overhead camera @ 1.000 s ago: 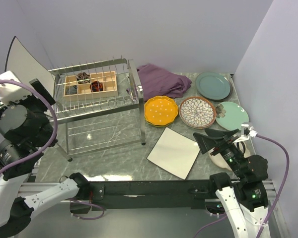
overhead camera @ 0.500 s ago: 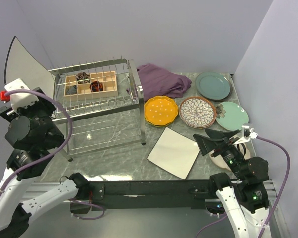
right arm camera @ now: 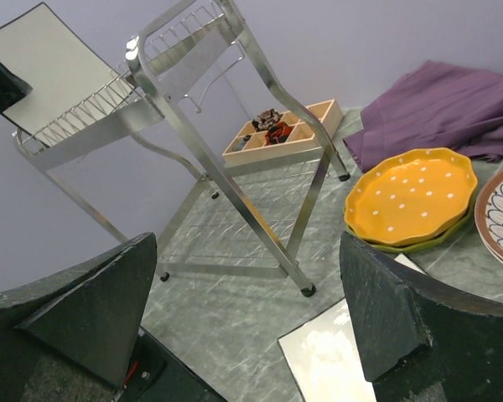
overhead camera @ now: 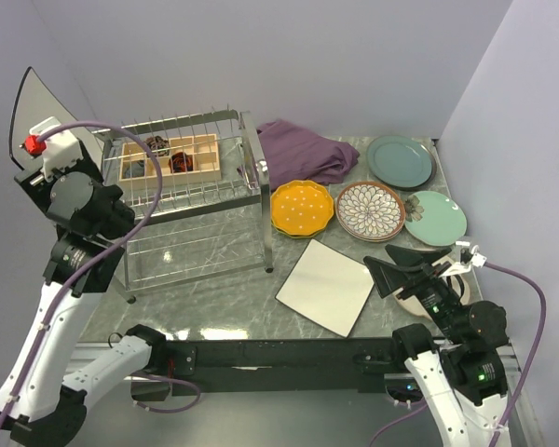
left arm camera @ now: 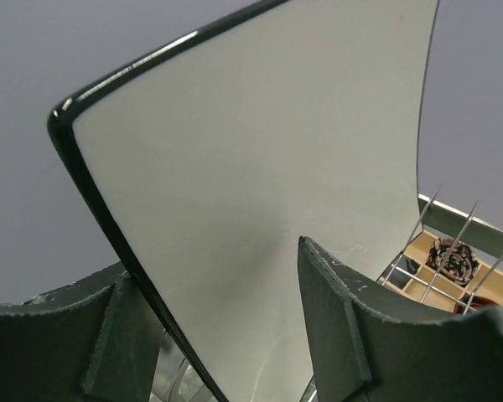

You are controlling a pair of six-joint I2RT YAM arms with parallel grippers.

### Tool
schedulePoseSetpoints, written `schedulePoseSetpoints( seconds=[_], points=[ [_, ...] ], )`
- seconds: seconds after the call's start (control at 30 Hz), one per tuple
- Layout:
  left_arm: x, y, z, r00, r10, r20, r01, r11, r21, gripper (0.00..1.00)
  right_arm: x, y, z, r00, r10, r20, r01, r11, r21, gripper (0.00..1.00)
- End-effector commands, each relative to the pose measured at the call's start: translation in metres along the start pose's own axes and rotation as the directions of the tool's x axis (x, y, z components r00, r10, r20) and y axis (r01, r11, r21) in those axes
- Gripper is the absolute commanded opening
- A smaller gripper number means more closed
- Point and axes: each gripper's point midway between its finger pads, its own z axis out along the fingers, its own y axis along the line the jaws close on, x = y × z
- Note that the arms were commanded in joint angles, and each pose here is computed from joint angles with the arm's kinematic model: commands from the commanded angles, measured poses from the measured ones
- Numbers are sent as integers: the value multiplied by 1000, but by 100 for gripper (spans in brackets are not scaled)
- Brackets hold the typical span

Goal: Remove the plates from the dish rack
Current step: Unload the plate from the dish rack.

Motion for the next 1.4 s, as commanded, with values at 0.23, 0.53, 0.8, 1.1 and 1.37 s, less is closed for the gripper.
schedulePoseSetpoints(
  seconds=[0.23, 0.53, 0.8, 1.1, 1.37],
  points=[
    [-7, -14, 9, 997, -72, 2, 72, 996, 60, 52, -9, 16, -9, 999, -31, 28, 33, 998, -62, 95],
    [-12, -19, 7, 996, -90, -5, 90, 989, 114, 41, -12, 20, -12, 999, -30, 40, 33, 997, -73, 96],
    [-21, -32, 1, 993, -113, -10, 113, 967, 227, 37, -13, 18, -9, 999, -26, 37, 29, 997, -66, 96],
    [-16, -44, -9, 993, -119, -14, 117, 930, 349, 44, -13, 17, -9, 999, -30, 43, 33, 997, -63, 96],
    [-17, -58, -23, 985, -166, -40, 165, 868, 468, 45, -13, 17, -10, 998, -35, 45, 37, 997, -61, 96]
  ],
)
